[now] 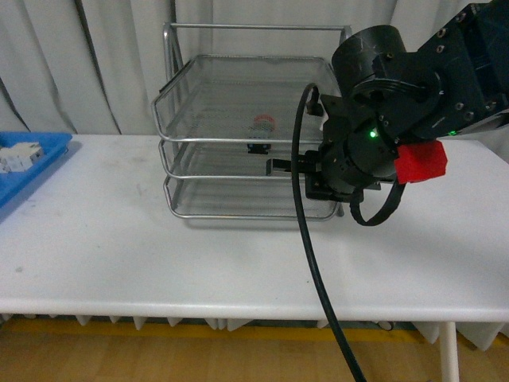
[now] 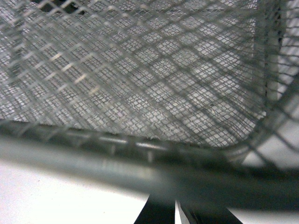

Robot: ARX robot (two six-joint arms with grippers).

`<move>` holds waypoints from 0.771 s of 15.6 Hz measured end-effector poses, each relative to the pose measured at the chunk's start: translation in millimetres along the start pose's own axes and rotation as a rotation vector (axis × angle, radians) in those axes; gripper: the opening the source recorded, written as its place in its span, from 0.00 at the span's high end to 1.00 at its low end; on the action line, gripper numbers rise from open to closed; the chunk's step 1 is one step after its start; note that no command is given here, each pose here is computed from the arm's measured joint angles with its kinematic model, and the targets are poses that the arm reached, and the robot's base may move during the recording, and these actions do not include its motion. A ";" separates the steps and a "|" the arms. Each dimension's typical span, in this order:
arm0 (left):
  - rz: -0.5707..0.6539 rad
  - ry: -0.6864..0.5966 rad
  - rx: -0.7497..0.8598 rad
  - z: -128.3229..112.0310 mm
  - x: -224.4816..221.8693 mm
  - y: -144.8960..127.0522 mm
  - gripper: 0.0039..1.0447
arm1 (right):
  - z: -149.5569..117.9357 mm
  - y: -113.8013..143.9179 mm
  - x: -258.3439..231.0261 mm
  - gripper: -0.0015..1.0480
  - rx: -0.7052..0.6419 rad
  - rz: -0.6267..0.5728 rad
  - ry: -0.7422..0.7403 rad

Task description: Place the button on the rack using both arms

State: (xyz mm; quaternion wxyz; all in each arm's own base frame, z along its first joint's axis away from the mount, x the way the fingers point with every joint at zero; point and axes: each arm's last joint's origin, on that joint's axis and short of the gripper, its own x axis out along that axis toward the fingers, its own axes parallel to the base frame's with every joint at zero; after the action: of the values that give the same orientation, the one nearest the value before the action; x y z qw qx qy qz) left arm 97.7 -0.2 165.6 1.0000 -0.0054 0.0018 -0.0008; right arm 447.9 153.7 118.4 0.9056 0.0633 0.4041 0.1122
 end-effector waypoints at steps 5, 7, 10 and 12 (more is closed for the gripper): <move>0.000 0.000 0.000 0.0 0.0 0.0 0.06 | -21.7 0.7 -66.9 0.98 0.071 0.128 -0.114; 0.000 0.000 0.000 0.0 0.0 0.0 0.06 | -39.0 -5.2 -107.5 0.98 0.106 0.173 -0.193; 0.000 0.000 0.000 0.0 0.0 0.0 0.06 | -65.8 -30.1 -177.1 0.98 0.241 0.219 -0.321; 0.000 0.000 0.000 0.0 0.0 0.0 0.06 | -94.9 -43.4 -220.8 0.98 0.109 -0.007 -0.748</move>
State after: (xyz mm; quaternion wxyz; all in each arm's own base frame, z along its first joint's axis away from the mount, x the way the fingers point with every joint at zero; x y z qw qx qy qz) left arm 97.7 -0.2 165.6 1.0000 -0.0052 0.0016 -0.0009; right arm 240.5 57.9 204.8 0.9862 0.1469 0.0509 0.0566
